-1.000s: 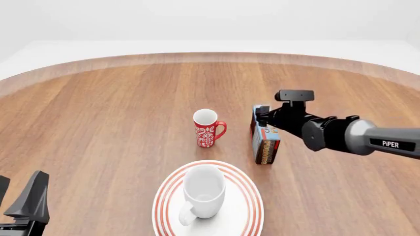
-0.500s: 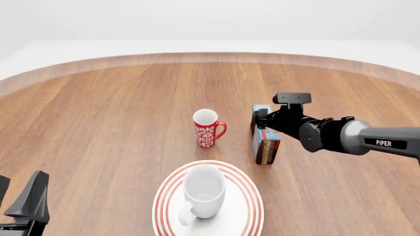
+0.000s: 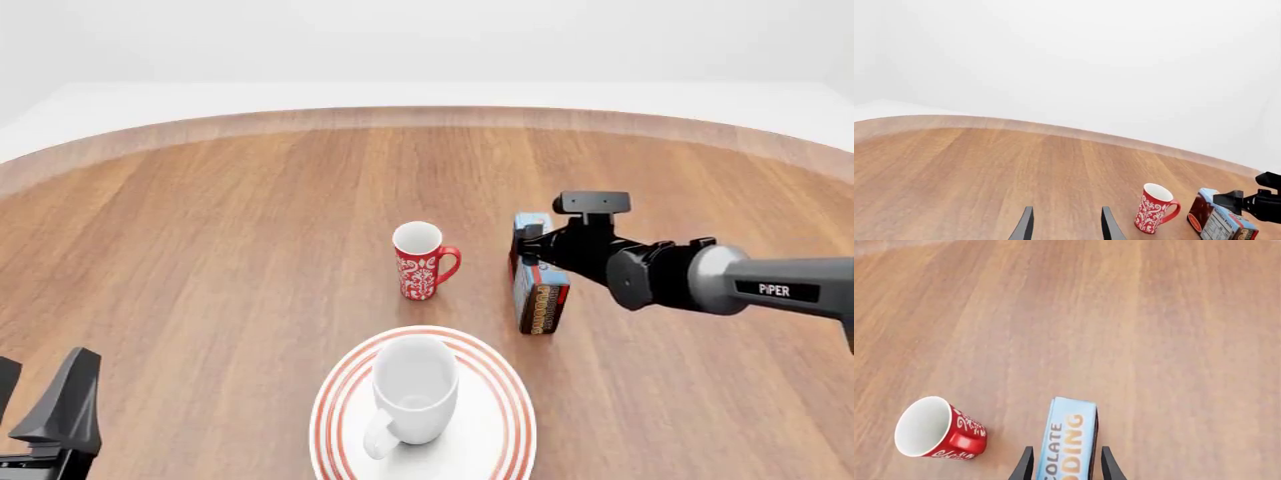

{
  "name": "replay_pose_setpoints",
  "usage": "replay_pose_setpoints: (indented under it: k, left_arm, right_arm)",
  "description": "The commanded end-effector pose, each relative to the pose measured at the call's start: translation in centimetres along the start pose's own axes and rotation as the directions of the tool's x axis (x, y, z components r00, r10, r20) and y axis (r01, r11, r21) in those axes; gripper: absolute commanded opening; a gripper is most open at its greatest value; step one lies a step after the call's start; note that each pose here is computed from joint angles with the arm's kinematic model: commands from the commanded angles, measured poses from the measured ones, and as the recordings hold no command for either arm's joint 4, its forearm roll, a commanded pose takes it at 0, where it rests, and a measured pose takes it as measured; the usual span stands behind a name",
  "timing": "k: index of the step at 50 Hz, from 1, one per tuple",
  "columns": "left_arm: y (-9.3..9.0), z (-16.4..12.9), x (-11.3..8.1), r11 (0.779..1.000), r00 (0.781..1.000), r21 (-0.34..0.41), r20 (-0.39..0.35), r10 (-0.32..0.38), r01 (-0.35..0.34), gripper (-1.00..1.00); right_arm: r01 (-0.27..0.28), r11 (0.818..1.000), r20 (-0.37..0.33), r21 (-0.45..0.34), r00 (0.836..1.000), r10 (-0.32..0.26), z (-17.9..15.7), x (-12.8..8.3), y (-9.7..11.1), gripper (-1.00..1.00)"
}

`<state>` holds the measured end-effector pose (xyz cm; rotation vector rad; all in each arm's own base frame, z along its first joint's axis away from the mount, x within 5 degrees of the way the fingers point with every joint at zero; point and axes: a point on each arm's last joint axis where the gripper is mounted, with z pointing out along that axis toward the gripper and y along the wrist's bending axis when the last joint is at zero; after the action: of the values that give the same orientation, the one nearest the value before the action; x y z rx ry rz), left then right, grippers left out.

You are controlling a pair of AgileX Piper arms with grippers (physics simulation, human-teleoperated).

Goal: Pick up the white mug and put it on the plate, and put the chocolate pudding to the right of the plate.

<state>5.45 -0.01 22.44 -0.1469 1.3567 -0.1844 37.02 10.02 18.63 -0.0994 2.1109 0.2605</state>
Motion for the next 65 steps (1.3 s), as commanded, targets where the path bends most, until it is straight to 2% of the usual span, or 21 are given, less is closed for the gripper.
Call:
replay_pose_setpoints:
  k: [1, 33, 65]
  left_arm:
    - [0.00, 0.00, 0.01, 1.000, 1.000, 0.000, 0.000, 0.001, -0.001, 1.00]
    - [-0.01, 0.00, -0.06, 1.000, 1.000, 0.001, 0.004, -0.001, 0.001, 1.00]
    - [-0.03, 0.00, -0.13, 1.000, 1.000, 0.002, 0.006, -0.005, 0.005, 1.00]
  right_arm:
    - [0.008, 1.000, -0.009, 0.002, 1.000, -0.008, 0.15, 0.06, -0.02, 1.00]
    - [0.022, 1.000, -0.026, 0.002, 0.999, -0.021, 0.49, -0.06, 0.12, 1.00]
    - [0.006, 1.000, -0.063, -0.001, 0.998, -0.006, 0.96, 0.15, 0.52, 1.00]
